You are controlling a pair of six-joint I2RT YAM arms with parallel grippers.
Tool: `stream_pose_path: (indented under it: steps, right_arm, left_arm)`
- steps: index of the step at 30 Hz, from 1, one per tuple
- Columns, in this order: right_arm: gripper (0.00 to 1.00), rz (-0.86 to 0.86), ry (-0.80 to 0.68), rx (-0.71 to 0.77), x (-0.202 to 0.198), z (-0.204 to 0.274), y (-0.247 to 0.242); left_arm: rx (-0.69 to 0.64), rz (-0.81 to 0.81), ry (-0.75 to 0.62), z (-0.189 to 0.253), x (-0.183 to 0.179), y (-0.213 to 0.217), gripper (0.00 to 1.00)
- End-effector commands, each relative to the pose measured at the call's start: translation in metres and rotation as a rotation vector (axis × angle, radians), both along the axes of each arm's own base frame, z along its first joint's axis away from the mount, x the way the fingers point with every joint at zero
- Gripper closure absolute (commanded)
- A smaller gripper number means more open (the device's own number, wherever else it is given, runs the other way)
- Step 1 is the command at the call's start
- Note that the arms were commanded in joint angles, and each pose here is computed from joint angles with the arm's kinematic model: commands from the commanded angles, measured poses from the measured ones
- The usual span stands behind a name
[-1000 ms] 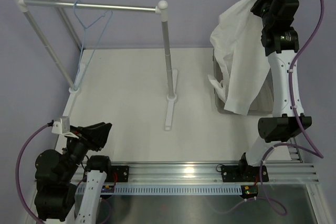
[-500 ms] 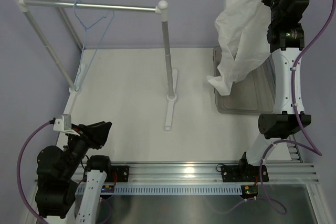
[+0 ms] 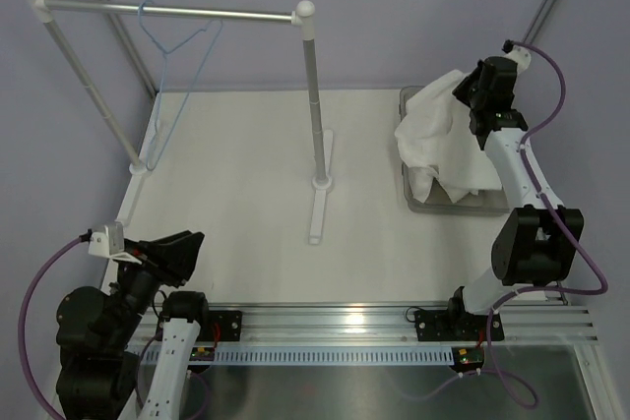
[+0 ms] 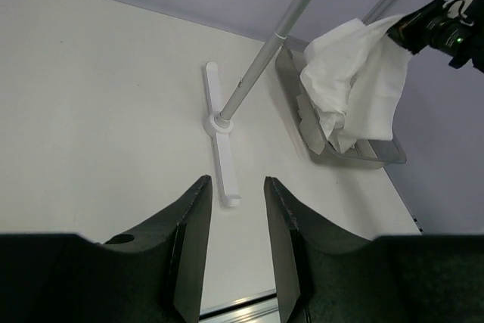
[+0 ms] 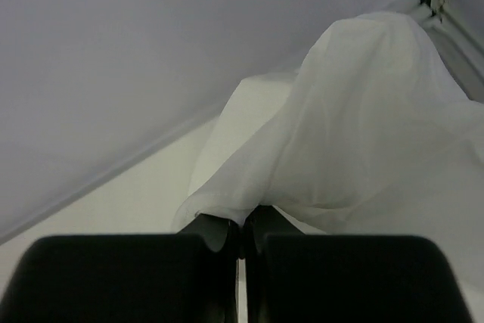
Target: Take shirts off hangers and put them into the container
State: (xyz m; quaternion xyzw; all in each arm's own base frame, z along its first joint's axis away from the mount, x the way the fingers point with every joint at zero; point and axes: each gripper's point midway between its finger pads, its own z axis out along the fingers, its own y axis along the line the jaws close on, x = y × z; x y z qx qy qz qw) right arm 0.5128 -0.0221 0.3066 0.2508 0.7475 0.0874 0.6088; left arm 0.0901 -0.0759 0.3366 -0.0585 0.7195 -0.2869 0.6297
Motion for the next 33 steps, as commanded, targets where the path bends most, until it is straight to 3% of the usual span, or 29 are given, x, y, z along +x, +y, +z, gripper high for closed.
stream_pose_path:
  steps: [1, 5, 11, 16, 19, 20, 24, 27, 33]
  right_arm:
    - [1.0, -0.01, -0.029, 0.127, -0.016, -0.01, 0.011]
    - [1.0, -0.117, 0.222, 0.111, -0.04, -0.088, -0.004]
    - [1.0, -0.169, 0.461, 0.098, -0.058, -0.146, -0.011]
    - [0.88, -0.124, 0.613, 0.177, -0.062, -0.204, -0.005]
    - [0.59, -0.095, 0.62, 0.191, -0.064, -0.216, 0.0]
    - [0.43, -0.098, 0.62, 0.187, -0.066, -0.217, -0.001]
    - [0.07, -0.086, 0.609, 0.182, -0.073, -0.218, 0.002]
    - [0.01, -0.065, 0.565, 0.165, -0.075, -0.204, 0.003]
    - [0.01, -0.005, 0.383, 0.037, -0.086, -0.122, 0.026]
  left_arm:
    - [0.018, 0.008, -0.017, 0.008, -0.006, 0.002, 0.62]
    - [0.021, 0.012, -0.024, 0.011, -0.015, 0.003, 0.62]
    - [0.001, 0.016, -0.002, 0.007, -0.019, 0.002, 0.62]
    - [-0.007, 0.038, 0.044, -0.003, -0.019, 0.005, 0.6]
    - [-0.004, 0.047, 0.061, -0.008, -0.019, 0.007, 0.55]
    - [-0.006, 0.048, 0.069, -0.01, -0.018, 0.007, 0.54]
    - [-0.027, 0.045, 0.086, -0.017, -0.017, 0.005, 0.5]
    - [-0.039, 0.052, 0.088, -0.019, -0.015, 0.005, 0.48]
    - [-0.042, 0.074, 0.088, -0.02, -0.015, 0.009, 0.46]
